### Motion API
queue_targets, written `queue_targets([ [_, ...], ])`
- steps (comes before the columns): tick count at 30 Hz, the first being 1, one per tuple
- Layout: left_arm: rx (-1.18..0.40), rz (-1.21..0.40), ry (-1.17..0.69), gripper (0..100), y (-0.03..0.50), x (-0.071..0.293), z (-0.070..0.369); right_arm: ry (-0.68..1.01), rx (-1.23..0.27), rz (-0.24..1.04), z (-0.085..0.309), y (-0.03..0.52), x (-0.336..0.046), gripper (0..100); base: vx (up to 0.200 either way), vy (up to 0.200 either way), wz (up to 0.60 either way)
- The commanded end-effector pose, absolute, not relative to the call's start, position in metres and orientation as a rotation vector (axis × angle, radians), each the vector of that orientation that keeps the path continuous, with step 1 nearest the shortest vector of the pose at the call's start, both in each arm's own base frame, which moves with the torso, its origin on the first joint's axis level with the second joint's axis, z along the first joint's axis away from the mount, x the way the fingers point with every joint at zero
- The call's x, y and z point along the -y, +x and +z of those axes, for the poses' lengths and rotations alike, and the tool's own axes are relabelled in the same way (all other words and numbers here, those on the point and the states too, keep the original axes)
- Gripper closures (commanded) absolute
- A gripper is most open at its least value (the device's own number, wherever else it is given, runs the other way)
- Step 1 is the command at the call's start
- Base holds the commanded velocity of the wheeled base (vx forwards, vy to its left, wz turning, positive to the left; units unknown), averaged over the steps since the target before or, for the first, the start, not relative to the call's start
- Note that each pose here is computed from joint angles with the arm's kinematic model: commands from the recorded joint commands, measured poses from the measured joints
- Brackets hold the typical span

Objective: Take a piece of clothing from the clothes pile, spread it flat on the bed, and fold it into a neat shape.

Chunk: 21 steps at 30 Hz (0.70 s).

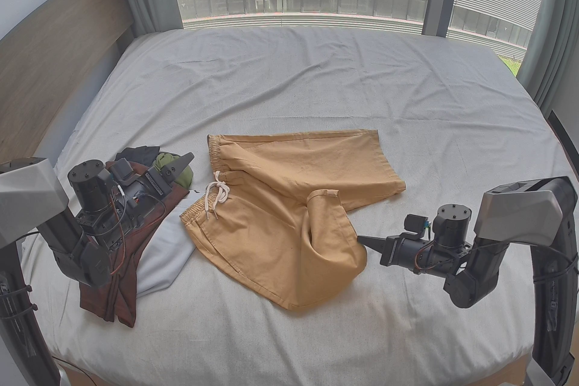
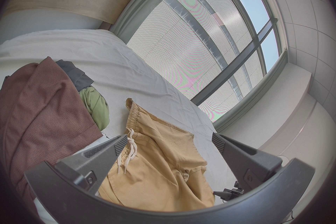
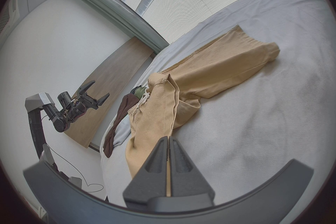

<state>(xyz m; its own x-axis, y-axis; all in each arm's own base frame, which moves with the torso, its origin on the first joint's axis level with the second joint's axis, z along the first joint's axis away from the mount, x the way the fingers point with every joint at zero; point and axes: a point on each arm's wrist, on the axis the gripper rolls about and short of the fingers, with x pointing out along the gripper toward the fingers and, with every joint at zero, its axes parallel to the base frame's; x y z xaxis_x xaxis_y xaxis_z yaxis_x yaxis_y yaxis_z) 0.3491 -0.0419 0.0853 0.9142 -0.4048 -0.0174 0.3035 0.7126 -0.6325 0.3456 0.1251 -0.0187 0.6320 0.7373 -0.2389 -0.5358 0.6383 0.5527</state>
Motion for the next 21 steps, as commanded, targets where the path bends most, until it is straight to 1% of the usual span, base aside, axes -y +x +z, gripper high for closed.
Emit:
queue_targets([
  [1, -0.157, -0.396, -0.671, 0, 0.349, 0.042, 0.086, 0.468, -0.451, 0.723, 0.000, 0.339, -0.108, 100, 0.000, 0.000, 0.00],
  [7, -0.155, -0.396, -0.671, 0, 0.349, 0.042, 0.087, 0.481, -0.451, 0.655, 0.007, 0.333, -0.083, 100, 0.000, 0.000, 0.00],
  [11, -0.155, -0.396, -0.671, 0, 0.349, 0.042, 0.087, 0.487, -0.445, 0.629, 0.013, 0.328, -0.073, 100, 0.000, 0.000, 0.00],
  [16, -0.154, -0.397, -0.671, 0, 0.349, 0.042, 0.087, 0.488, -0.450, 0.627, 0.015, 0.325, -0.072, 100, 0.000, 0.000, 0.00],
  [21, -0.155, -0.395, -0.671, 0, 0.348, 0.042, 0.087, 0.491, -0.463, 0.609, 0.010, 0.337, -0.071, 100, 0.000, 0.000, 0.00],
])
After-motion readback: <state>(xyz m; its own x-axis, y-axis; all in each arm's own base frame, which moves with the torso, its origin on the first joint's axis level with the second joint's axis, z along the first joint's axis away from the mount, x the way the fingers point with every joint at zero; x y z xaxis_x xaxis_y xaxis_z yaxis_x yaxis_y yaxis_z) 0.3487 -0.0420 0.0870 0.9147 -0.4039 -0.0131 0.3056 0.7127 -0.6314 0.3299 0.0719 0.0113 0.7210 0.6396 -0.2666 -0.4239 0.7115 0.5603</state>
